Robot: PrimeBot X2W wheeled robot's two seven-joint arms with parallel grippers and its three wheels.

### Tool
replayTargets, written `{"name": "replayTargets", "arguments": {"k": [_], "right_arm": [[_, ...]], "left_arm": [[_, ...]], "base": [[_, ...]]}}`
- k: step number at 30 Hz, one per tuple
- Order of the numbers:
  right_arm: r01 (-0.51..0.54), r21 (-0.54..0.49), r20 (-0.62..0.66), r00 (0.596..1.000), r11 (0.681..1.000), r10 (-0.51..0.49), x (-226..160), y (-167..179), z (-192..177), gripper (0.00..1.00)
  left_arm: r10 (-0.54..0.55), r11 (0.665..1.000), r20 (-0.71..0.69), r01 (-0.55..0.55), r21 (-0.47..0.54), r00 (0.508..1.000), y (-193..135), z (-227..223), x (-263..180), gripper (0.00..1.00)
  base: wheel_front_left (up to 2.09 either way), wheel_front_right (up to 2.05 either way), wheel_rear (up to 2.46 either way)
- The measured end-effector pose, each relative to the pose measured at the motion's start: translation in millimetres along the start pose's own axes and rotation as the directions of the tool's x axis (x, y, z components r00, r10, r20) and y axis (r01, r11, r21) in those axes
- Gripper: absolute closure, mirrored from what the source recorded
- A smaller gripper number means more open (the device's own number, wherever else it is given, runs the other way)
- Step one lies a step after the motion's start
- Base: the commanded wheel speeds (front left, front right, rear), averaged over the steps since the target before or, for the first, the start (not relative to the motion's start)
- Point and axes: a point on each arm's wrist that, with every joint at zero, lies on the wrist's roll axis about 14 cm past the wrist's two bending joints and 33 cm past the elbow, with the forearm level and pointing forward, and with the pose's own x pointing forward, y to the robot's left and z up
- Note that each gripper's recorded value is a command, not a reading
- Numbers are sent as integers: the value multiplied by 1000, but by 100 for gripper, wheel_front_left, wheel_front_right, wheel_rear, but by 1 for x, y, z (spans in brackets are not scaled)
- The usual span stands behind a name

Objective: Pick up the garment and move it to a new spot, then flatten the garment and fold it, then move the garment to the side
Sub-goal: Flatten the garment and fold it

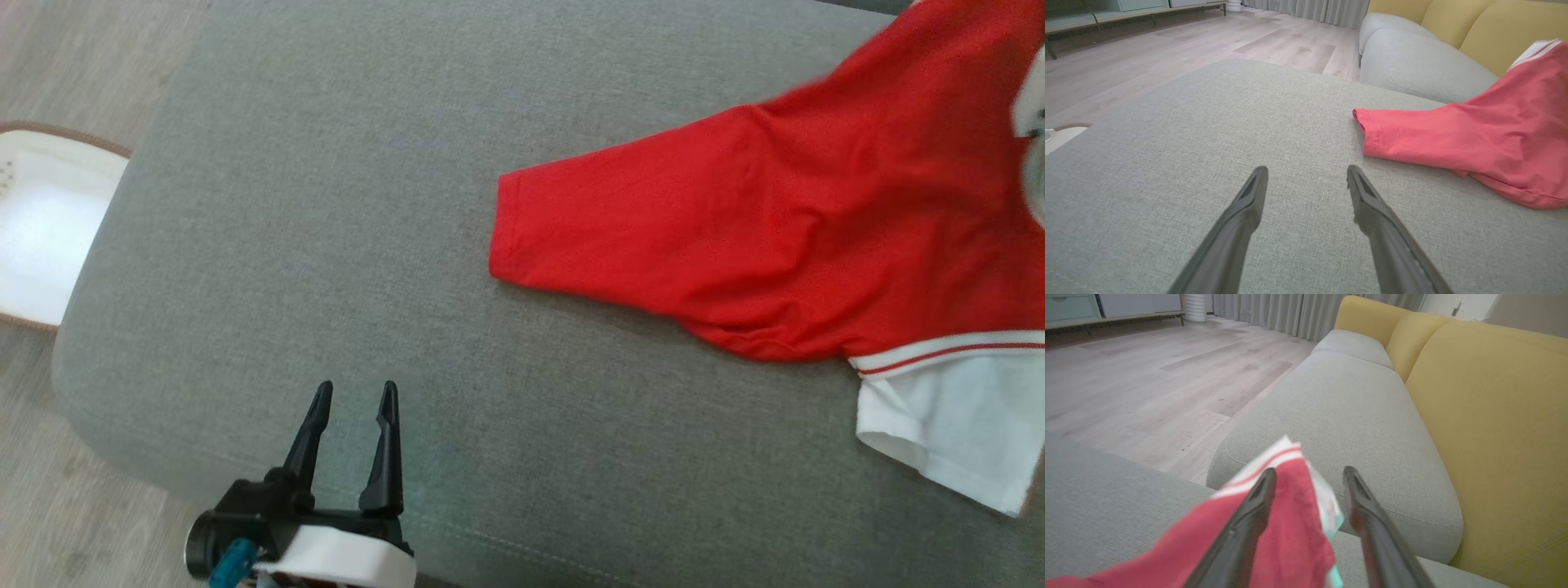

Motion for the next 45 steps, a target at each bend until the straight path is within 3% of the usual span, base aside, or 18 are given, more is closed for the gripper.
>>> {"name": "replayTargets", "arguments": {"k": [13,25,35,40,45], "right_arm": [[-74,99,161,985,992,58,-41,38,23,0],[-41,244,179,984,969,-3,-142,44,-20,0],[75,352,152,979,933,-136,-238,29,-76,0],[68,407,125,984,911,-129,-259,36,-83,0],[47,404,137,984,913,-111,-256,38,-71,0]], "left_arm": [[-80,997,49,80,0,996,-19,13,5,0],[-159,987,102,158,20,982,-31,24,-14,0],[-231,973,71,229,35,970,-49,16,-16,0],[-261,963,-19,262,61,965,-53,-3,-6,0],[-285,949,-95,295,112,954,-58,-9,28,0]], "base": [[0,0,0],[0,0,0],[0,0,0],[0,0,0],[0,0,0]]}}
